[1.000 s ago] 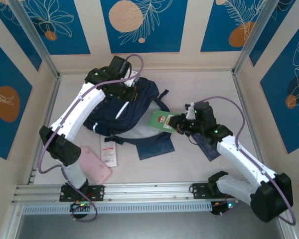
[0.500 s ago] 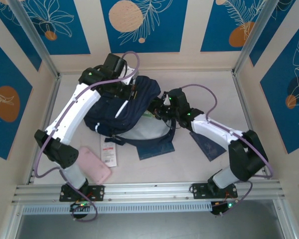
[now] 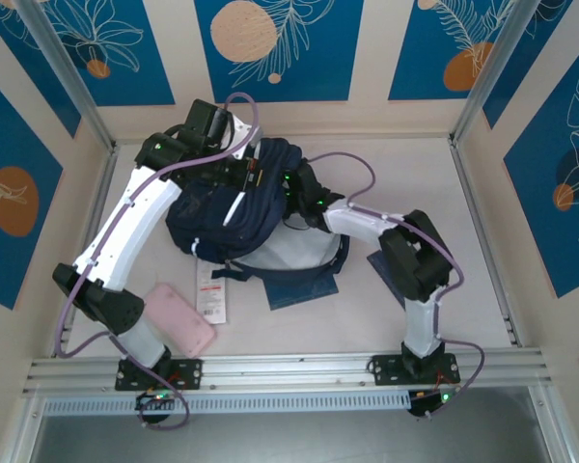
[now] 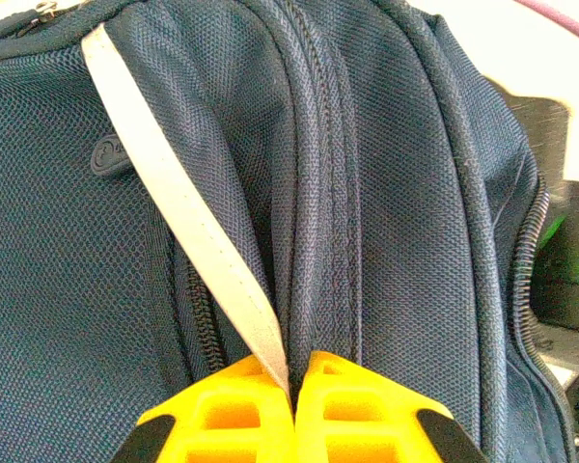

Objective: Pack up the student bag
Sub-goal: Place the book in the student bag.

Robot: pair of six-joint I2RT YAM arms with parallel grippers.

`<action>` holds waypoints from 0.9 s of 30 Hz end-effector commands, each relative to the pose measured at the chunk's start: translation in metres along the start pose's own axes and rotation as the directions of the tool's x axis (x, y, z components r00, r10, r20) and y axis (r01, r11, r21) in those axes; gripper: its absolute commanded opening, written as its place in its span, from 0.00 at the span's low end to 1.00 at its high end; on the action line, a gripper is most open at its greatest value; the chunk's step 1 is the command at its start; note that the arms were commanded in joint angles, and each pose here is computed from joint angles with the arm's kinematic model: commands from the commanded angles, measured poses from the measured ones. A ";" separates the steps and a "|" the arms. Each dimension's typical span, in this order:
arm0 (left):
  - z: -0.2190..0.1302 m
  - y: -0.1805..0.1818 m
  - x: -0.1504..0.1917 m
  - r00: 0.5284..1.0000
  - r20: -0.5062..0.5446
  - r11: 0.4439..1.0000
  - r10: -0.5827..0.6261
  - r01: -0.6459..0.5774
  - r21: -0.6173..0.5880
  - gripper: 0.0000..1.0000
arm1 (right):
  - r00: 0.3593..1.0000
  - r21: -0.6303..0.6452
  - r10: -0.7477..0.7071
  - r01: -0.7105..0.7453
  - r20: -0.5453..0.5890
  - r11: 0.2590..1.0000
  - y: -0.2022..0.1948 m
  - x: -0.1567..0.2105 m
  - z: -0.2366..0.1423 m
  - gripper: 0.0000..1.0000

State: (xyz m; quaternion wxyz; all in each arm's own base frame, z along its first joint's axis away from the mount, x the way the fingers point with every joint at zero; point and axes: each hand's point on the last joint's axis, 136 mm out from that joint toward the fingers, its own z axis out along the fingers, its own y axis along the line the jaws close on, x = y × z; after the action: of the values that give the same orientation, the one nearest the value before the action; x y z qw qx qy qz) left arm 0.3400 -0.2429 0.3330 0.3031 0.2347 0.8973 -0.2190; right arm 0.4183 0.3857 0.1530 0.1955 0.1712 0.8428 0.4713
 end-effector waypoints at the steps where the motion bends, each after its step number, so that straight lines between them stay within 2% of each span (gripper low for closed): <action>1: -0.039 -0.023 -0.045 0.974 0.222 0.994 0.043 -0.063 0.085 0.00 | 0.999 0.002 -0.026 0.026 -0.044 1.000 0.020 0.011 0.024 0.27; 3: -0.038 -0.016 -0.047 0.975 0.221 0.997 0.015 -0.033 0.077 0.00 | 0.997 0.003 -0.043 0.043 -0.067 0.999 0.025 0.014 0.024 0.47; 5: -0.036 -0.008 -0.048 0.974 0.226 0.997 -0.019 0.001 0.081 0.00 | 0.994 -0.018 -0.083 0.082 -0.071 0.996 0.034 0.014 0.016 0.58; 11: -0.022 0.016 -0.045 0.969 0.218 0.990 -0.119 0.100 0.097 0.00 | 0.980 -0.045 -0.189 0.187 -0.056 0.981 0.047 0.016 -0.028 0.82; 14: -0.013 0.019 -0.043 0.970 0.202 0.988 -0.133 0.114 0.099 0.00 | 0.973 -0.022 -0.224 0.223 -0.056 0.975 0.044 0.019 -0.050 0.83; 20: -0.004 0.024 -0.040 0.972 0.182 0.987 -0.150 0.134 0.093 0.00 | 0.971 0.114 -0.237 0.237 -0.011 0.965 0.015 0.020 -0.104 0.80; 23: 0.004 0.026 -0.037 0.972 0.167 0.984 -0.163 0.149 0.095 0.00 | 0.977 0.184 -0.208 0.196 0.051 0.963 -0.010 0.022 -0.136 0.74; 27: 0.025 0.026 -0.031 0.972 0.116 0.973 -0.203 0.188 0.132 0.01 | 0.976 0.270 -0.182 0.145 0.118 0.952 -0.055 0.030 -0.179 0.72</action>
State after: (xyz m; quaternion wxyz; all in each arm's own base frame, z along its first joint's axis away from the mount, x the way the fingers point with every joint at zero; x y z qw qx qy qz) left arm 0.3701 -0.2364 0.3189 0.2978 0.1515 0.8973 -0.2883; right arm 0.3162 0.2862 0.2068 0.2530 0.1155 0.8802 0.3846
